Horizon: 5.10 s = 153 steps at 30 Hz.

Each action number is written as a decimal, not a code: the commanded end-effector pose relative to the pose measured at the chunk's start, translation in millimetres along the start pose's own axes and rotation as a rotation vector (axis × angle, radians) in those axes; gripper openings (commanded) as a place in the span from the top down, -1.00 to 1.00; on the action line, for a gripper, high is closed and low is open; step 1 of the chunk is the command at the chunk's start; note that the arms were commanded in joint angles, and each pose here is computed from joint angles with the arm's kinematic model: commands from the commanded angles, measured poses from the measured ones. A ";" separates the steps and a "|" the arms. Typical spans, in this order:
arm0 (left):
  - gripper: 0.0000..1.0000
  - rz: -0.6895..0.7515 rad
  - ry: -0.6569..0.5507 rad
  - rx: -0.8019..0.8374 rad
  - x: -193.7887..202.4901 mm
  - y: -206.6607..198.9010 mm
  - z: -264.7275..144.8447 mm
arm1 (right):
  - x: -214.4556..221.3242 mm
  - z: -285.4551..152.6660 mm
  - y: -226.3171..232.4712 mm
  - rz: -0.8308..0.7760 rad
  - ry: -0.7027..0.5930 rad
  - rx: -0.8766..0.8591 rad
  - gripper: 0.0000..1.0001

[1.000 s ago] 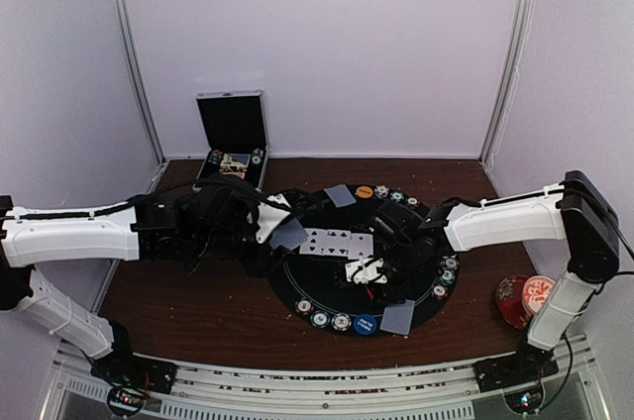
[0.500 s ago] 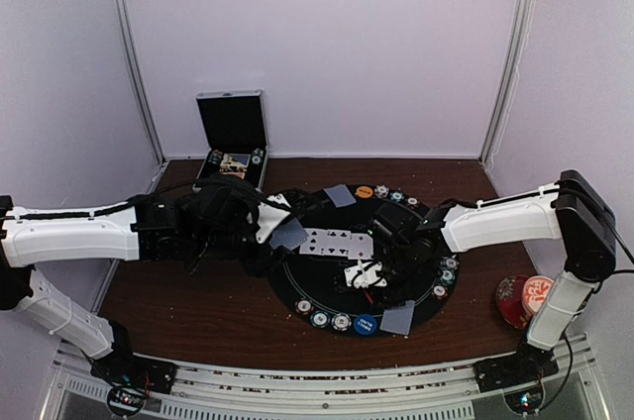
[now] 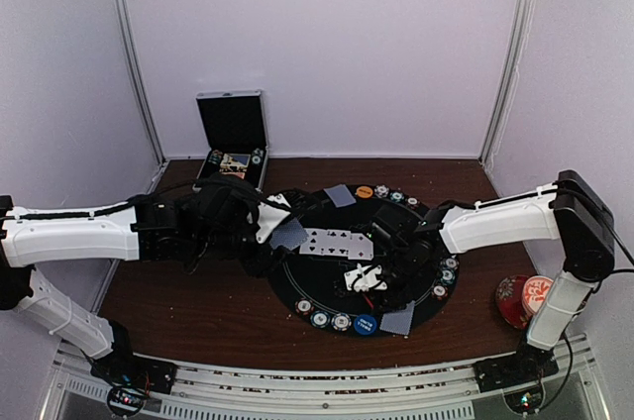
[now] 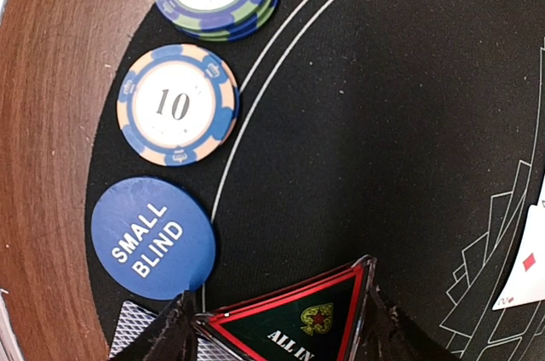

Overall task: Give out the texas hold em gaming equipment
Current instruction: Place the all-in button in the small blind area, then pick up the poker card from the face-down deck piles.

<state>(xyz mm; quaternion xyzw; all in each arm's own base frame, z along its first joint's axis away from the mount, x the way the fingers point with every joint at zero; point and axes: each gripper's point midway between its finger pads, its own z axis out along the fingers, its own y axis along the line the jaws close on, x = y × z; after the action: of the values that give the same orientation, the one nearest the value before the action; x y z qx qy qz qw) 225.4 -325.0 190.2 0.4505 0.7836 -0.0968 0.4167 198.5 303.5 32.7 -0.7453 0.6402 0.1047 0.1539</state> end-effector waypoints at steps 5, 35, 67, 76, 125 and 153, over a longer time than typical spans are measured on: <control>-0.30 -0.004 -0.062 -0.002 -17.3 0.7 -1.1 | -5.7 -4.2 -3.9 -0.022 -0.011 0.027 -0.41; -0.30 -0.002 -0.060 -0.014 -17.2 2.6 -0.5 | -51.6 -201.4 -116.4 0.387 -0.478 0.576 -1.00; -0.30 0.006 -0.056 -0.006 -15.8 0.8 0.9 | -191.9 -140.1 -99.5 0.551 -0.789 -0.287 -0.73; -0.30 0.006 -0.057 -0.006 -16.1 1.0 0.3 | -204.2 -116.3 -111.3 0.623 -0.759 -0.297 -0.54; -0.30 0.009 -0.041 -0.012 -11.9 0.8 4.9 | -170.6 -115.4 -107.0 0.654 -0.628 -0.331 0.82; -0.22 0.015 -0.038 0.003 -11.4 -2.3 6.6 | -202.5 -91.9 -86.4 0.676 -0.655 -0.534 -0.19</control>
<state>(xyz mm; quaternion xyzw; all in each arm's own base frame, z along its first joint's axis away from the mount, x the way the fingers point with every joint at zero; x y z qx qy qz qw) 226.7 -325.8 179.6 0.4600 0.7845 -0.0858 0.4069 246.6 454.7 194.6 -0.4422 0.7225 0.5203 0.1084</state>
